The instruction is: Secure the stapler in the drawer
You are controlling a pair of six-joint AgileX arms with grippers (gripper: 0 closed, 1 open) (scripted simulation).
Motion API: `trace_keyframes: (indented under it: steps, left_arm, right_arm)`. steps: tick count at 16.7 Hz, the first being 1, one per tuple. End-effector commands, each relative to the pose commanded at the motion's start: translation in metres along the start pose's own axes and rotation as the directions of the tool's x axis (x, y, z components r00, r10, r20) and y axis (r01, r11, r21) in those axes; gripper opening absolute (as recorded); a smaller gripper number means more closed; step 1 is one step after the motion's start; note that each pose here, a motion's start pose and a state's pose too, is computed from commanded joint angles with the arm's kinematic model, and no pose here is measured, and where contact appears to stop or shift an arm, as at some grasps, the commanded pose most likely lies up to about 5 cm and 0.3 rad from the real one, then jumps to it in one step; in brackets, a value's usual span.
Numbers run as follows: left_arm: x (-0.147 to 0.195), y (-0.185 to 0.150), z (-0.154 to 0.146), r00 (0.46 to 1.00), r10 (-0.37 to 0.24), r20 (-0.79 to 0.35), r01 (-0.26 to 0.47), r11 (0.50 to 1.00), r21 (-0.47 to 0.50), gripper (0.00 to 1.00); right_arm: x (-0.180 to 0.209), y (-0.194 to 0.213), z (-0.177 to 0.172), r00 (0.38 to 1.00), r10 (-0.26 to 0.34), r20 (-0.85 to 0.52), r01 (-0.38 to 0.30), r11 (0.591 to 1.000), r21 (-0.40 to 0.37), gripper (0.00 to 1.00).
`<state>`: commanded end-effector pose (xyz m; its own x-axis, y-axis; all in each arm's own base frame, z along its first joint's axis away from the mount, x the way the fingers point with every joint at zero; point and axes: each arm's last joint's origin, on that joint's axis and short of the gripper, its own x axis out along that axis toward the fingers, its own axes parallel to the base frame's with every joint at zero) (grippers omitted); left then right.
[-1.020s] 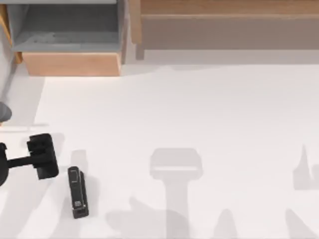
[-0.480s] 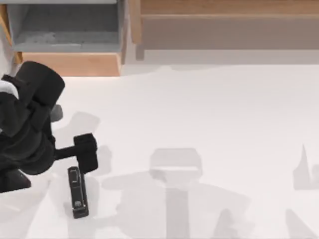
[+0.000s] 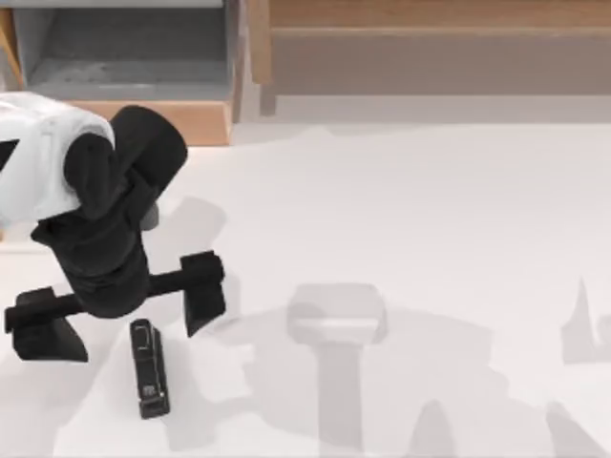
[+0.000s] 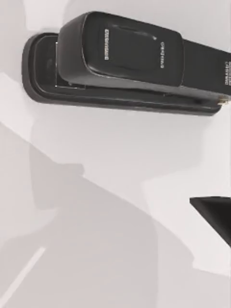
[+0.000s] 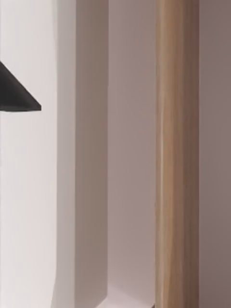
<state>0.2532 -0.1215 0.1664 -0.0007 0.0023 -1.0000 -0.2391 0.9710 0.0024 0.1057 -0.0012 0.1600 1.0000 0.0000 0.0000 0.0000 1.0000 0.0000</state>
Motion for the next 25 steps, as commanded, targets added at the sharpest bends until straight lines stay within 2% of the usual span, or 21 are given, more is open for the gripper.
trace_keyframes:
  steps: [5, 13, 17, 25]
  left_arm:
    - [0.001, 0.001, 0.0, 1.0, -0.001, 0.002, 0.001, 1.0, -0.002, 1.0]
    - [0.048, 0.0, 0.0, 1.0, -0.001, 0.001, 0.001, 1.0, 0.0, 1.0]
    - [0.05, 0.0, 0.0, 1.0, 0.0, 0.0, 0.0, 1.0, 0.0, 1.0]
    - [0.05, 0.0, 0.0, 1.0, 0.0, 0.0, 0.0, 1.0, 0.0, 0.4]
  right_arm:
    - [0.0, 0.0, 0.0, 1.0, 0.0, 0.0, 0.0, 1.0, 0.0, 1.0]
    - [0.0, 0.0, 0.0, 1.0, 0.0, 0.0, 0.0, 1.0, 0.0, 1.0]
    - [0.0, 0.0, 0.0, 1.0, 0.0, 0.0, 0.0, 1.0, 0.0, 1.0]
    - [0.0, 0.0, 0.0, 1.0, 0.0, 0.0, 0.0, 1.0, 0.0, 1.0]
